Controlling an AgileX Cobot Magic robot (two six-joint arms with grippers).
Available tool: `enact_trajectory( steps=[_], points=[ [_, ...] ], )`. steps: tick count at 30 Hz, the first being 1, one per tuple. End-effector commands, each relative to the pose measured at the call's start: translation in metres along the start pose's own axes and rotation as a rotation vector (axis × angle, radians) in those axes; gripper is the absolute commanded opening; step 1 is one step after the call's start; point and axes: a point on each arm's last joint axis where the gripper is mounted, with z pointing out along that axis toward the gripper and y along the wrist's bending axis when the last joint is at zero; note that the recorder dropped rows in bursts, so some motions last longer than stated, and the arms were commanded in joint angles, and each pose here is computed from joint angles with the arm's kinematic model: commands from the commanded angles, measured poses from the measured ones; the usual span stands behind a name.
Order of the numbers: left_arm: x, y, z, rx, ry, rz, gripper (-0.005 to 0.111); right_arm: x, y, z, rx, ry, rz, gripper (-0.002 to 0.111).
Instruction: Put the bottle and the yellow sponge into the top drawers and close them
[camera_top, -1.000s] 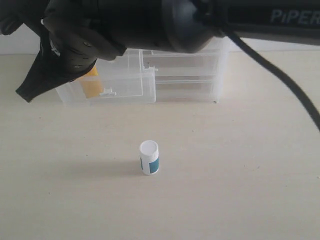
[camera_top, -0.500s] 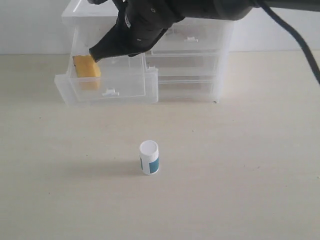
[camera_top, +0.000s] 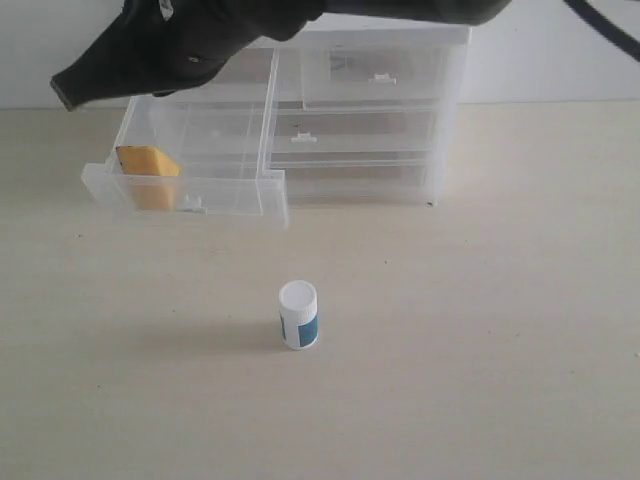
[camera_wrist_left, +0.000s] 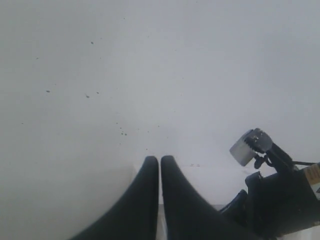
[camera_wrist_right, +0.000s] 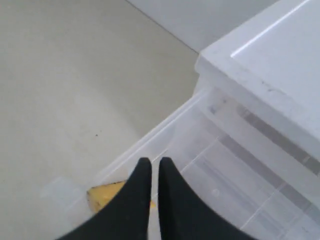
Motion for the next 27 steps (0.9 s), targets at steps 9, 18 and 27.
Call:
enact_trajectory(
  steps=[9,18,27],
  points=[
    [0.001,0.000,-0.001,-0.003,0.001,-0.001,0.004,0.019,0.029,0.025,-0.218,0.054,-0.017,0.005],
    [0.001,0.000,-0.001,-0.003,0.001,-0.001,0.004,0.027,0.027,0.033,-0.200,0.088,-0.069,0.005],
    [0.001,0.001,-0.001,-0.006,0.004,-0.001,0.004,0.035,-0.057,0.039,0.048,0.148,0.003,0.005]
  ],
)
